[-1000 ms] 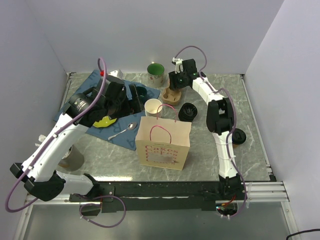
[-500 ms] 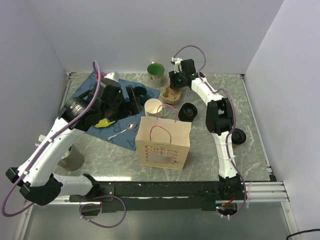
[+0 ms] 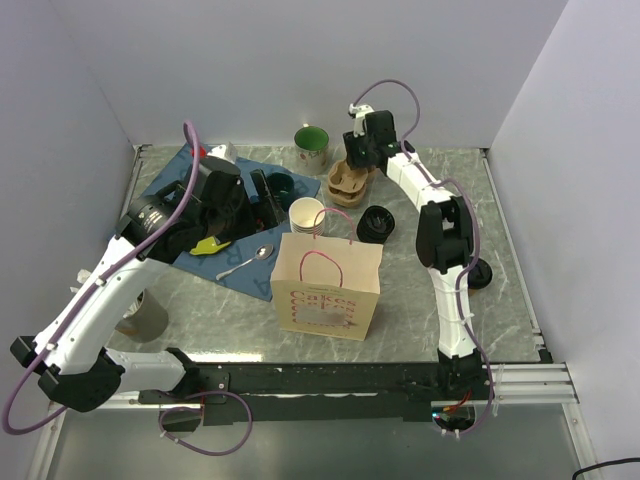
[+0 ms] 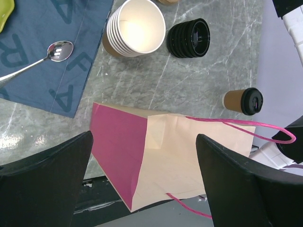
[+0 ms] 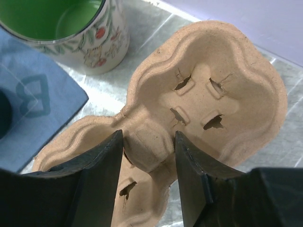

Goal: Pack the takeout coffee

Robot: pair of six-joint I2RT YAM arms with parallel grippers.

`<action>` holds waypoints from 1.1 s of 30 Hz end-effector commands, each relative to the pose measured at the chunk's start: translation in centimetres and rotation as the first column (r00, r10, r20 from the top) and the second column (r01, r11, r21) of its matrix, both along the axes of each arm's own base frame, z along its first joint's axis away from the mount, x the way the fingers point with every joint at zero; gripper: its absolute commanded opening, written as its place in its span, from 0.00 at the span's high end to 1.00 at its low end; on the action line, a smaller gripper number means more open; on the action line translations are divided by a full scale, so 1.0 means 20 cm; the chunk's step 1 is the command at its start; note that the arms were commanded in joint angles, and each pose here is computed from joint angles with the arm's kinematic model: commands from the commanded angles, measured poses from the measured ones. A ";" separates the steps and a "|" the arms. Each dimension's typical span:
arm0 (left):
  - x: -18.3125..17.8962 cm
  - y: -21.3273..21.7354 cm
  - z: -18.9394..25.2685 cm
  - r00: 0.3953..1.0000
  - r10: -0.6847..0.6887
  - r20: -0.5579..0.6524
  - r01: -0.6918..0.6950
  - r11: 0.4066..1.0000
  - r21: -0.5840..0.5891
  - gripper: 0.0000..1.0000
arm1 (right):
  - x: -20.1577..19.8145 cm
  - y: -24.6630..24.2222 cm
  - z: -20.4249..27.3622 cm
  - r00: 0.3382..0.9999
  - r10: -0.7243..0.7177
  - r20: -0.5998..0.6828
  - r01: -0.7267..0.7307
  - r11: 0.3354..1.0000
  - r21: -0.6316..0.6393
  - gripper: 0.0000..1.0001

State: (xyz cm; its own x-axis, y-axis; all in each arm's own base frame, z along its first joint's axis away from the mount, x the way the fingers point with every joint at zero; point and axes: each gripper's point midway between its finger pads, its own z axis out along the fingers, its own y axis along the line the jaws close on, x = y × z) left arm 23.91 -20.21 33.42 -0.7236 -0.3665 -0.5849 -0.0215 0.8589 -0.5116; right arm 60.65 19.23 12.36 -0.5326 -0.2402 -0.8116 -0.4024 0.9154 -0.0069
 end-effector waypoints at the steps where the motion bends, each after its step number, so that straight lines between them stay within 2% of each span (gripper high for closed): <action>1: 0.01 -0.03 0.06 0.999 -0.012 0.032 0.014 0.999 -0.043 0.03 | 0.06 -0.05 0.26 0.992 -0.057 0.110 0.052 0.998 0.044 0.56; 6: 0.02 -0.04 0.07 0.999 -0.020 0.038 0.021 0.999 -0.032 0.03 | 0.06 -0.04 0.33 0.991 -0.029 0.134 0.023 0.999 0.048 0.53; 12: 0.04 -0.01 0.08 0.998 -0.017 0.064 0.017 1.000 0.011 0.03 | 0.05 -0.07 0.62 0.974 -0.041 0.224 0.026 0.997 0.069 0.51; 18: 0.01 0.04 0.07 0.995 -0.025 0.094 0.022 0.999 0.034 0.03 | -0.06 -0.08 0.91 0.958 -0.028 0.287 0.001 0.996 0.093 0.51; 25: -0.08 0.09 0.11 0.991 -0.083 0.108 0.078 0.996 0.047 0.03 | -0.38 -0.10 1.39 0.930 0.002 0.368 -0.060 0.987 0.146 0.51; 27: -0.12 0.09 0.14 0.985 -0.110 0.132 0.107 0.994 0.025 0.03 | -0.49 -0.08 1.44 0.929 0.043 0.368 -0.108 0.981 0.158 0.51; 28: -0.13 0.09 0.12 0.985 -0.121 0.125 0.120 0.993 0.018 0.03 | -0.60 -0.07 1.54 0.913 0.082 0.400 -0.156 0.975 0.156 0.51; 31: -0.19 0.07 0.15 0.975 -0.166 0.148 0.171 0.985 -0.017 0.02 | -0.81 -0.04 1.64 0.884 0.173 0.435 -0.253 0.959 0.131 0.51; 33: -0.21 0.06 0.14 0.970 -0.194 0.145 0.199 0.980 -0.025 0.02 | -0.93 -0.01 1.64 0.875 0.227 0.428 -0.306 0.944 0.125 0.51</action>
State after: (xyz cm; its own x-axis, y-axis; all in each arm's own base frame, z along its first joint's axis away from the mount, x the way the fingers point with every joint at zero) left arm 20.72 -18.08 35.40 -0.6906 -0.2828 -0.6656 0.1312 0.8561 -0.4999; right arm 47.74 17.59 43.17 -0.1370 -0.1229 -0.9829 -0.5046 0.8625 -0.0375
